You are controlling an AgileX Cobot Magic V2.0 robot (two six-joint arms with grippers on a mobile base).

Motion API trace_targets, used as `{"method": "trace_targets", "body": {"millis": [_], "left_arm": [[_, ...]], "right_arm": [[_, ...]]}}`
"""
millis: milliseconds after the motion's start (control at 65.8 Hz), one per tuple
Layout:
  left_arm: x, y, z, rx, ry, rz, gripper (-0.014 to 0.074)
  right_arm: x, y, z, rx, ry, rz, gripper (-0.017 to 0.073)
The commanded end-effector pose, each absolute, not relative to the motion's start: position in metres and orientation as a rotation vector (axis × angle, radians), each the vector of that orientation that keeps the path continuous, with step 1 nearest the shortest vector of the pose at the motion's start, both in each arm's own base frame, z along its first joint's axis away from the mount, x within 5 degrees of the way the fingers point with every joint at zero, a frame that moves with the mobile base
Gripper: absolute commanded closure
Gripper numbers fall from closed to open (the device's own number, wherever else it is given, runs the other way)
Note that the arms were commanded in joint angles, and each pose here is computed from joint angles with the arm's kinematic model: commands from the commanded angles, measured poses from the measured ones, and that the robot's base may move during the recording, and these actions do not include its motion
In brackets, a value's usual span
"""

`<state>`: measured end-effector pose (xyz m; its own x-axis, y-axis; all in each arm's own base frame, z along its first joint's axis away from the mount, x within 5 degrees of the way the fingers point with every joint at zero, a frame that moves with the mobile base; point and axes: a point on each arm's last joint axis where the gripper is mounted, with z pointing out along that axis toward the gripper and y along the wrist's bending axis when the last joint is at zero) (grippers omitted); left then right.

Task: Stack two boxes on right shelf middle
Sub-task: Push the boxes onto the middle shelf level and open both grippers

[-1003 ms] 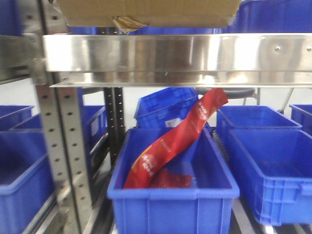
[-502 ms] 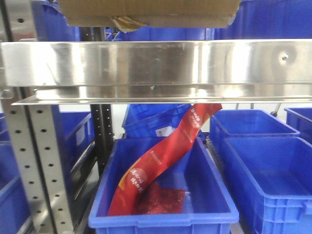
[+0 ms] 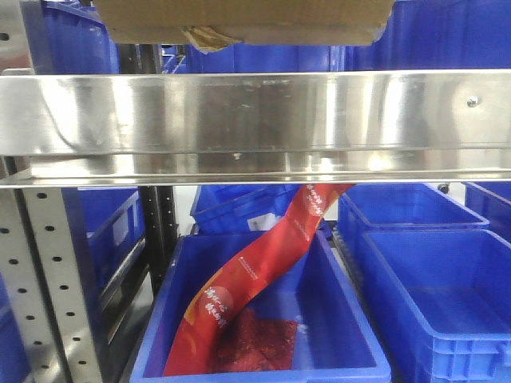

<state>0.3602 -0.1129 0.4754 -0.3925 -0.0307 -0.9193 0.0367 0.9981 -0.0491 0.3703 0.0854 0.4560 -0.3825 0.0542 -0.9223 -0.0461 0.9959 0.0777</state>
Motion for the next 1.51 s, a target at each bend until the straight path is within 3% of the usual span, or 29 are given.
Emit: {"method": "trace_targets", "body": {"millis": [0, 289, 547, 851, 958, 1079, 1155, 1262, 1384, 1490], "left_arm": [[0.355, -0.119, 0.49, 0.014, 1.89, -0.164, 0.0705], [0.355, -0.119, 0.49, 0.013, 1.891, -0.167, 0.0705], [0.344, -0.12, 0.468, -0.028, 2.154, -0.192, 0.0705], [0.344, -0.118, 0.466, 0.008, 2.177, -0.154, 0.0697], [0.345, -0.119, 0.468, 0.013, 2.155, -0.162, 0.0584], [0.346, -0.12, 0.47, 0.016, 2.13, -0.177, 0.0352], [0.347, -0.121, 0.471, 0.019, 2.11, -0.185, 0.0228], [0.346, -0.121, 0.474, 0.021, 2.087, -0.194, 0.0138], [0.34, -0.118, 0.481, 0.018, 2.068, -0.2, 0.014], [0.33, -0.114, 0.488, 0.011, 2.069, -0.199, 0.0169]], "right_arm": [[0.369, 0.088, 0.468, -0.009, 1.874, 0.148, 0.0722], [0.368, 0.088, 0.467, -0.007, 1.885, 0.144, 0.0722], [0.356, 0.088, 0.442, 0.058, 2.192, 0.134, 0.072], [0.354, 0.09, 0.442, 0.052, 2.203, 0.137, 0.0717], [0.354, 0.09, 0.442, 0.052, 2.202, 0.138, 0.0587], [0.354, 0.09, 0.443, 0.052, 2.196, 0.14, 0.0264], [0.354, 0.09, 0.446, 0.05, 2.184, 0.129, 0.0142], [0.35, 0.087, 0.457, 0.051, 2.153, 0.115, 0.0128], [0.341, 0.081, 0.471, 0.058, 2.129, 0.085, 0.0153], [0.328, 0.079, 0.48, 0.064, 2.132, 0.09, 0.0247]]}}
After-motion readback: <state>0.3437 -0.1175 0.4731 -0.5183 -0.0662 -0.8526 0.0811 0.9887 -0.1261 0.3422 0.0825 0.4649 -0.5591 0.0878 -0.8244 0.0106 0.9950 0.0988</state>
